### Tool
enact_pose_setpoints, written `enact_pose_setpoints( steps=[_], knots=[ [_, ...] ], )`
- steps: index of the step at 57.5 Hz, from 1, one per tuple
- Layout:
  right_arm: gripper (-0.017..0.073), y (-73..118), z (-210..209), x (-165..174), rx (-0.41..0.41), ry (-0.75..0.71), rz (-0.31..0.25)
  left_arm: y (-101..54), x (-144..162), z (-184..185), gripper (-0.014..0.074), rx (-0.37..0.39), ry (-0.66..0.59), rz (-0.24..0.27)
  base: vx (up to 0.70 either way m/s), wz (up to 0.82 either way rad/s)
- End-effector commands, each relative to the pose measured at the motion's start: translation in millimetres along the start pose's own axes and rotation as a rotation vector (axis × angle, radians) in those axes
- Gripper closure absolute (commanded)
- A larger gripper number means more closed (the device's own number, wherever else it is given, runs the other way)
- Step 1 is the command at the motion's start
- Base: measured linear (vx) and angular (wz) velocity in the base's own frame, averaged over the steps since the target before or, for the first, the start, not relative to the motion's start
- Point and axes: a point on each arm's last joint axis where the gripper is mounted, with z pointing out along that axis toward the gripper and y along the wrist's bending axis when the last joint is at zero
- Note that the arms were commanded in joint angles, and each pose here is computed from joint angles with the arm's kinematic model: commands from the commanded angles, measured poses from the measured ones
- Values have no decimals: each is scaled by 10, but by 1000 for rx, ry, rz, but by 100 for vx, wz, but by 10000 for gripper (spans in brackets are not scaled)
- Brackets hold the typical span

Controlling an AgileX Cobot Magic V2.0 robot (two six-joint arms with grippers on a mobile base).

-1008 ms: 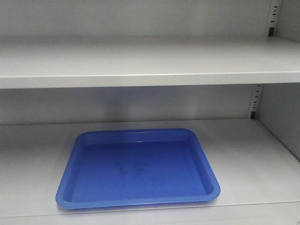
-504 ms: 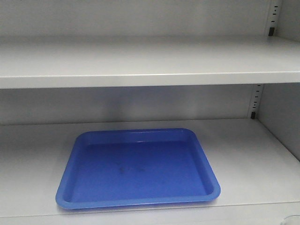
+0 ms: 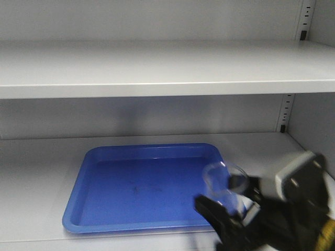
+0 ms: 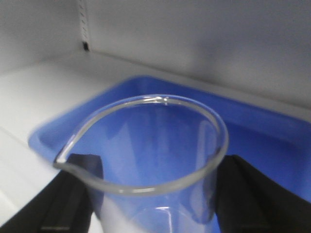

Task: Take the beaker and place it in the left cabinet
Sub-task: 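Extend the right arm and lower the beaker onto the blue tray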

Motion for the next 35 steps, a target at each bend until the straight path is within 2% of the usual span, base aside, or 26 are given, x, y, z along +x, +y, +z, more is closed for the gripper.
enact_pose_setpoints(
  steps=[1, 9, 15, 28, 35],
  knots=[
    [564, -13, 237, -279, -68, -130, 70, 3, -32, -14, 592, -4, -87, -12, 0, 0],
    [564, -66, 647, -273, -113, -141, 108, 3, -32, -14, 592, -4, -87, -12, 0, 0],
    [564, -127, 930, -195, -112, -119, 144, 3, -32, -14, 592, -4, -87, -12, 0, 0],
    [564, -222, 1417, 3, -109, -69, 105, 3, -32, -14, 592, -4, -87, -12, 0, 0],
    [564, -253, 1631, 118, -119, -55, 114, 3, -32, -14, 592, -4, -87, -12, 0, 0]
  ],
)
